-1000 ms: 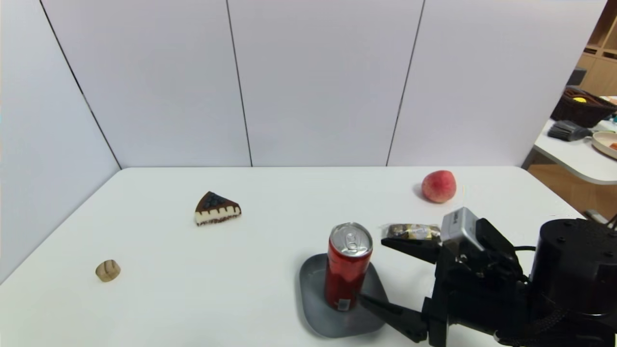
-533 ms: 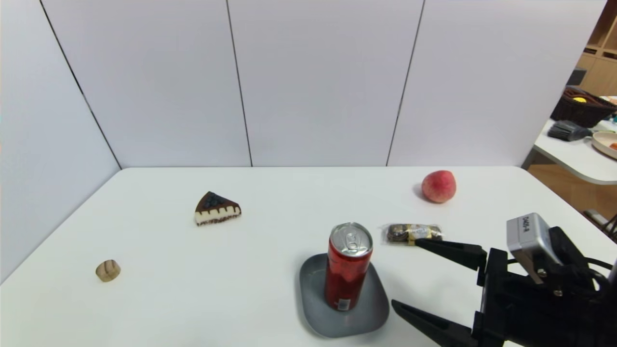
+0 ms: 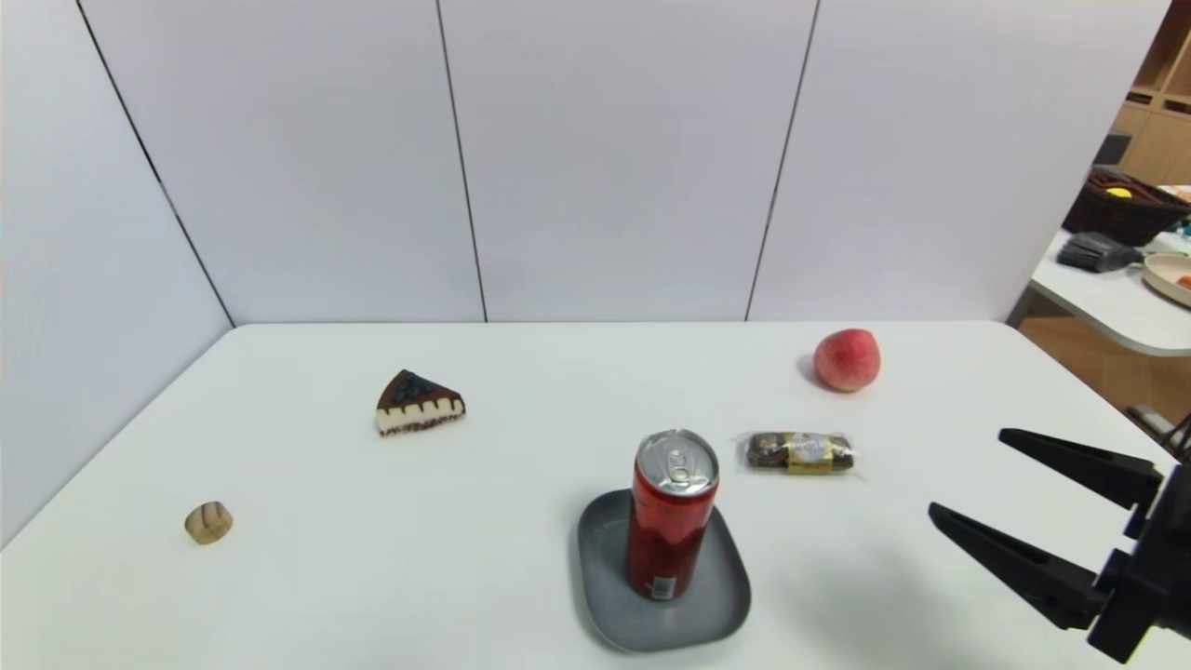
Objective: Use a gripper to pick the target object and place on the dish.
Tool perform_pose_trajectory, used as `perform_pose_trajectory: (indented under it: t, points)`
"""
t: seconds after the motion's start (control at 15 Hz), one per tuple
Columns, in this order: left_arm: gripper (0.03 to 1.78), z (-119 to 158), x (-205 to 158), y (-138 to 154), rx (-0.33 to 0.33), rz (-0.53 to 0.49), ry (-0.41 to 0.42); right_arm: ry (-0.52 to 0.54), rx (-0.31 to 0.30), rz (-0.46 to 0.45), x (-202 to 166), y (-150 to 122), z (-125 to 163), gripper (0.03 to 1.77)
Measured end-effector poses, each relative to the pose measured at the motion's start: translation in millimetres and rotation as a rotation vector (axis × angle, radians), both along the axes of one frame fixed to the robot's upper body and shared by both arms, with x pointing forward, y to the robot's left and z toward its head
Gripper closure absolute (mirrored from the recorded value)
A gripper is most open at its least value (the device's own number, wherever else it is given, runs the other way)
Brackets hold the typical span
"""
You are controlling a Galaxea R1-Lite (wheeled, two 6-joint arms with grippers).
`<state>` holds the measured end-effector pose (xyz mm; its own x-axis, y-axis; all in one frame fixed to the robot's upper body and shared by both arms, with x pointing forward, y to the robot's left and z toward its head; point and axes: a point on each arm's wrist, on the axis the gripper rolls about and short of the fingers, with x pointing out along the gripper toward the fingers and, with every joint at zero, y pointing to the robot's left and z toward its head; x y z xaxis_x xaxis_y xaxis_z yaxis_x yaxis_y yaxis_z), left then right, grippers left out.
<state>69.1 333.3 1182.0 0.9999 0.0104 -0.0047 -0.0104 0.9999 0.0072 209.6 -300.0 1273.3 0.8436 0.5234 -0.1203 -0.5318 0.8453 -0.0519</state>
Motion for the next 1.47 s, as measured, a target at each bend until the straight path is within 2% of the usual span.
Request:
perform_pose_trajectory:
  t: [0.27,0.6,0.87,1.13,1.47]
  points:
    - [0.12,0,0,0,0.0,0.0,0.0,-0.083,0.02,-0.161,-35,-23,5,0.11]
    - [0.12,0,0,0,0.0,0.0,0.0,-0.182,0.042,-0.302,-83,-31,-22,0.11]
    - [0.12,0,0,0,0.001,0.0,0.0,-0.1,0.021,-0.478,-103,-34,-50,0.11]
    - [0.12,0,0,0,0.0,0.0,0.0,-0.068,0.003,-0.538,-117,-35,-67,0.1]
    - [0.12,0,0,0,0.001,0.0,0.0,-0.085,0.003,-0.526,-133,-36,-83,0.1]
